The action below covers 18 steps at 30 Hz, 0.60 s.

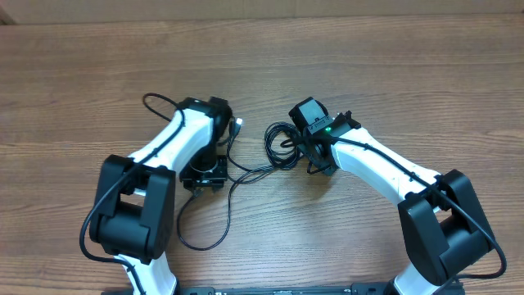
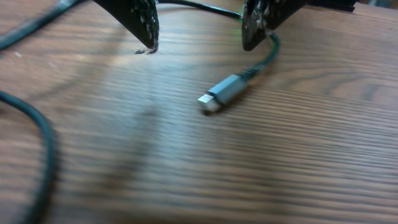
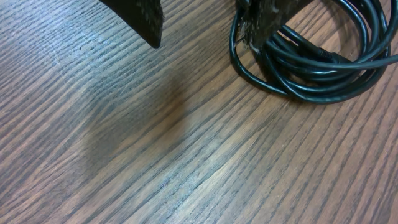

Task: Untangle cables

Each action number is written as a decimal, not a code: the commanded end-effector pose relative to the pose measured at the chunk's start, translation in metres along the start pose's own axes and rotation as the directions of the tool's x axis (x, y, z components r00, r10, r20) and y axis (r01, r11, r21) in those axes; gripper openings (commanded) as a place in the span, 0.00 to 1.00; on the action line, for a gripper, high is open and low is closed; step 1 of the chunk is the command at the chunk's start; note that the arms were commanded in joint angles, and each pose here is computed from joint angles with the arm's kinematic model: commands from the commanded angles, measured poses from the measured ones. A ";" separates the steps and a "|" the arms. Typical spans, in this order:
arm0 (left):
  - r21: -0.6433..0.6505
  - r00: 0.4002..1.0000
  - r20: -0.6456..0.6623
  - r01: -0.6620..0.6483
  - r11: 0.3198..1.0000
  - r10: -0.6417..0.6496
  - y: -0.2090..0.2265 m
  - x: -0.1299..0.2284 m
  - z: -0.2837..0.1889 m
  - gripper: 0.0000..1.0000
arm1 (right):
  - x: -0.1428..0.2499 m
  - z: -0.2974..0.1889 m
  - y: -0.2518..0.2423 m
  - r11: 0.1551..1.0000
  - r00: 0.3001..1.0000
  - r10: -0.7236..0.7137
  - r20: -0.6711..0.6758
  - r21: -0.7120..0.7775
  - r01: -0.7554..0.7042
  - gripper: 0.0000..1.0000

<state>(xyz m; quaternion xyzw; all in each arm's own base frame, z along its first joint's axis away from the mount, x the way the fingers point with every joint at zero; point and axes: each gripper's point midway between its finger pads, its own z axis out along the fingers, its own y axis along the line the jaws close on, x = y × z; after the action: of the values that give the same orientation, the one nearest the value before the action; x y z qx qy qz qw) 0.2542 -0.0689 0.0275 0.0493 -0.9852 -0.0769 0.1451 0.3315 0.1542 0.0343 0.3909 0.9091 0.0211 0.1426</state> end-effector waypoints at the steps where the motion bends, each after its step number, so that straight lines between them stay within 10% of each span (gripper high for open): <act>1: -0.025 0.998 -0.003 0.061 0.998 -0.061 0.013 -0.004 0.004 0.41 | -0.004 -0.007 0.005 1.000 1.000 0.002 0.010 -0.023 -0.002 0.41; 18: -0.062 0.998 0.000 0.067 0.996 -0.067 0.023 0.007 0.053 0.29 | -0.005 -0.007 0.004 1.000 1.000 0.002 0.017 -0.018 -0.001 0.41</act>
<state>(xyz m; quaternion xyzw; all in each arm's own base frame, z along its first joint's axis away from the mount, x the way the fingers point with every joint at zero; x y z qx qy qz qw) 0.2330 -0.0462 -0.0025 0.0738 -0.9811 -0.0961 0.1511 0.3305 0.1536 0.0340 0.3910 0.9093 0.0190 0.1413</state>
